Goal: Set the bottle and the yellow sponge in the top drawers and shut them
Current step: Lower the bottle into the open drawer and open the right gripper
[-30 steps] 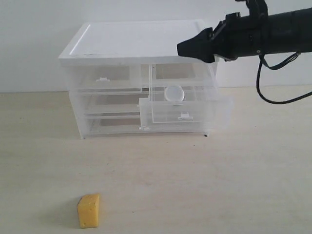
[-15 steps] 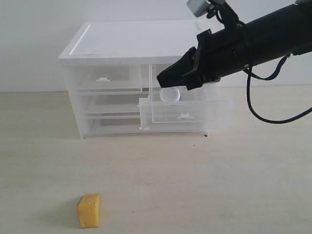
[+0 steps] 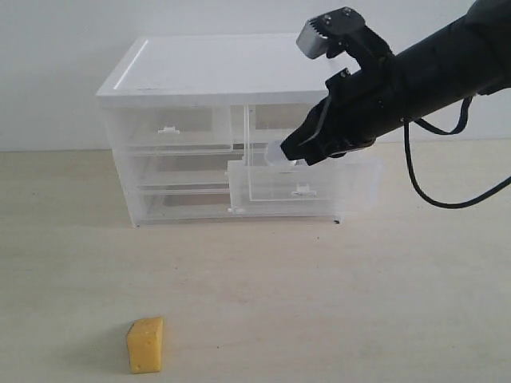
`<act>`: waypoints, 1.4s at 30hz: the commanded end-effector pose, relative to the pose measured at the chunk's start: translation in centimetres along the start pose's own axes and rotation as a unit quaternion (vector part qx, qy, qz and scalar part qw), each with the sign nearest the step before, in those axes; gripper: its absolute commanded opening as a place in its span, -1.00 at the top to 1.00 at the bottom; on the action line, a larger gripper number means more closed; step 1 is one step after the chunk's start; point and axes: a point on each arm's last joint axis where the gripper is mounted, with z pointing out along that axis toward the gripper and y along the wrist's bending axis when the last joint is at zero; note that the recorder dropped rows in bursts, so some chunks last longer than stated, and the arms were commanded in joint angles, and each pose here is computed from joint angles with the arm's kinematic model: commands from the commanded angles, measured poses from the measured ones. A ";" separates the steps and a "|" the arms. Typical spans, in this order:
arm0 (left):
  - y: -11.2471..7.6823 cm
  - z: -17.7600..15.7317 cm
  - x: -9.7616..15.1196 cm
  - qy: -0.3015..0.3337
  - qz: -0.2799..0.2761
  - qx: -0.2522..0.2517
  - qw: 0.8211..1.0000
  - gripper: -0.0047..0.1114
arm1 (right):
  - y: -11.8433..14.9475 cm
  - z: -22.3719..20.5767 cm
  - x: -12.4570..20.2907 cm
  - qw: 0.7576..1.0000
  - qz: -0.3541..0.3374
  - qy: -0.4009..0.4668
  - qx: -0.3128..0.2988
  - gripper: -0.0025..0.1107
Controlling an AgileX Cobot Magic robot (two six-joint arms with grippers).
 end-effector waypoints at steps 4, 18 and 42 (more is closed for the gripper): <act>0.0 0.0 0.0 -0.004 -0.007 0.001 1.000 0.85 | -1.2 -0.4 -0.5 0.997 0.021 -0.021 0.073 0.96; 0.0 0.0 0.0 -0.004 -0.007 0.001 1.000 0.85 | -1.1 -0.8 -0.5 0.995 0.044 -0.013 0.083 0.96; 0.0 0.0 0.0 -0.004 -0.007 0.001 1.000 0.85 | -0.7 1.2 -0.7 0.998 -0.006 -0.008 0.058 0.96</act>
